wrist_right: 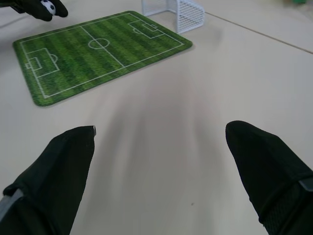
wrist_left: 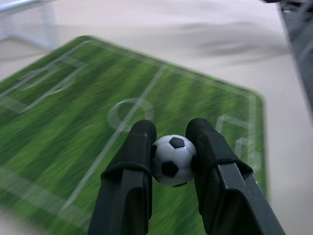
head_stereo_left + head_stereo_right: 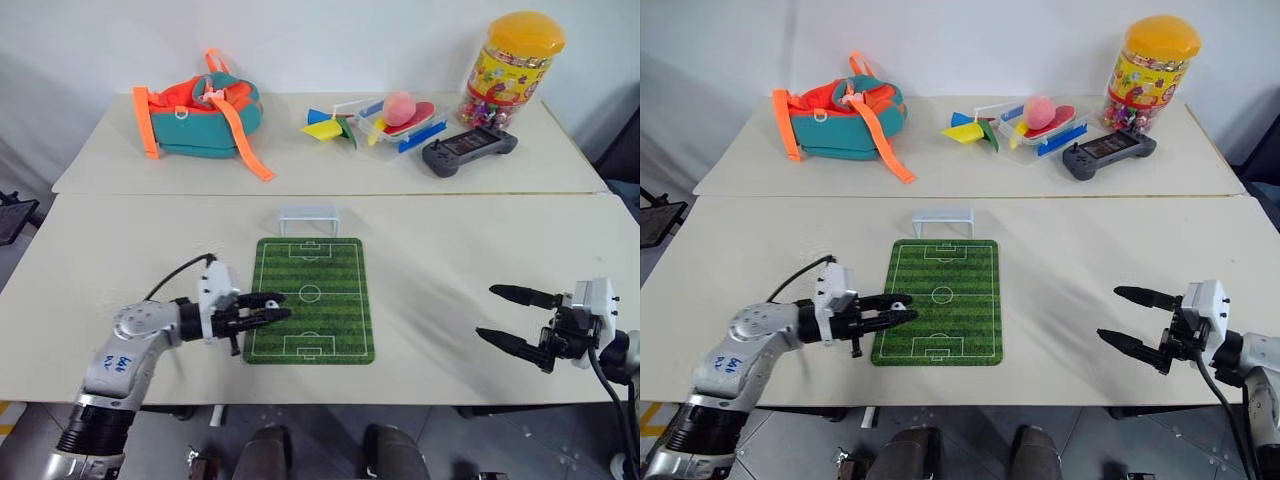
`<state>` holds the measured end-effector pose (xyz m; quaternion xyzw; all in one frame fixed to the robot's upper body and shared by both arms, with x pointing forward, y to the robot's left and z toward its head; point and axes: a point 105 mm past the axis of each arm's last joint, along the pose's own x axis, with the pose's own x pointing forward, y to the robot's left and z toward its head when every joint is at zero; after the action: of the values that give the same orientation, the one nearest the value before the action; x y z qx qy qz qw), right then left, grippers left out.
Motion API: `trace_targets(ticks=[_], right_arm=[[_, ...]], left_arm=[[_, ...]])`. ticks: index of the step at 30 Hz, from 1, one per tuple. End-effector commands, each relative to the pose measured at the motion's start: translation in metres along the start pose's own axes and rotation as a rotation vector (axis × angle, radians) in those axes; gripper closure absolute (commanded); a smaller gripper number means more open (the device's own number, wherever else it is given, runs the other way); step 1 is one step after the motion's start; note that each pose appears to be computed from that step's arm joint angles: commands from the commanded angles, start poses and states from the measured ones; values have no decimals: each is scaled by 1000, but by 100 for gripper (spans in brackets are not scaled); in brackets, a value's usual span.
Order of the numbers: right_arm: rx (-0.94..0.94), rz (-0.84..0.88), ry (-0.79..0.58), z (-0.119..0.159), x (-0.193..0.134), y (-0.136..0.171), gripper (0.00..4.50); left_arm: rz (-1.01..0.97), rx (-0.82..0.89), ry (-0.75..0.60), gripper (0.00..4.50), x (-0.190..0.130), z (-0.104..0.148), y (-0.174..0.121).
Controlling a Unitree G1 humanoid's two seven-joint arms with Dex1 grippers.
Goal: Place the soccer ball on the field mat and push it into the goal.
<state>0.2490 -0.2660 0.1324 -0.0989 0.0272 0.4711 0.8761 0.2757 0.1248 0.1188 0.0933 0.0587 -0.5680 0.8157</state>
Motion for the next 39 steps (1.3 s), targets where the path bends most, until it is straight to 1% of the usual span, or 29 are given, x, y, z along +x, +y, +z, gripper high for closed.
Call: trace_targets(ticks=[1,3,5,7,11,15,25,35,37,39], right_arm=[[-28,52,-5,9,-3,7,0],[-21,78,-3,9,-4,12,0],[-7,121,5,8,-6,20,0],[-2,155,10,7,-8,27,0],[-3,156,1,9,-8,29,0],[0,131,2,7,-6,30,0],[1,81,32,4,-10,28,0],[-3,50,47,2,-11,24,0],[-4,43,51,2,-11,23,0],[-6,38,52,2,-11,22,0]], left_arm=[[-52,27,8,364,18,3,-18],[-59,33,30,364,25,-3,-22],[-78,50,74,364,29,-15,-27],[-93,59,92,364,30,-19,-30],[-111,69,110,364,27,-21,-33],[-132,81,143,364,25,-29,-36],[-187,128,138,364,34,-31,-38],[-185,160,146,364,35,-35,-33],[-190,164,145,290,35,-34,-34],[-188,170,142,237,35,-34,-33]])
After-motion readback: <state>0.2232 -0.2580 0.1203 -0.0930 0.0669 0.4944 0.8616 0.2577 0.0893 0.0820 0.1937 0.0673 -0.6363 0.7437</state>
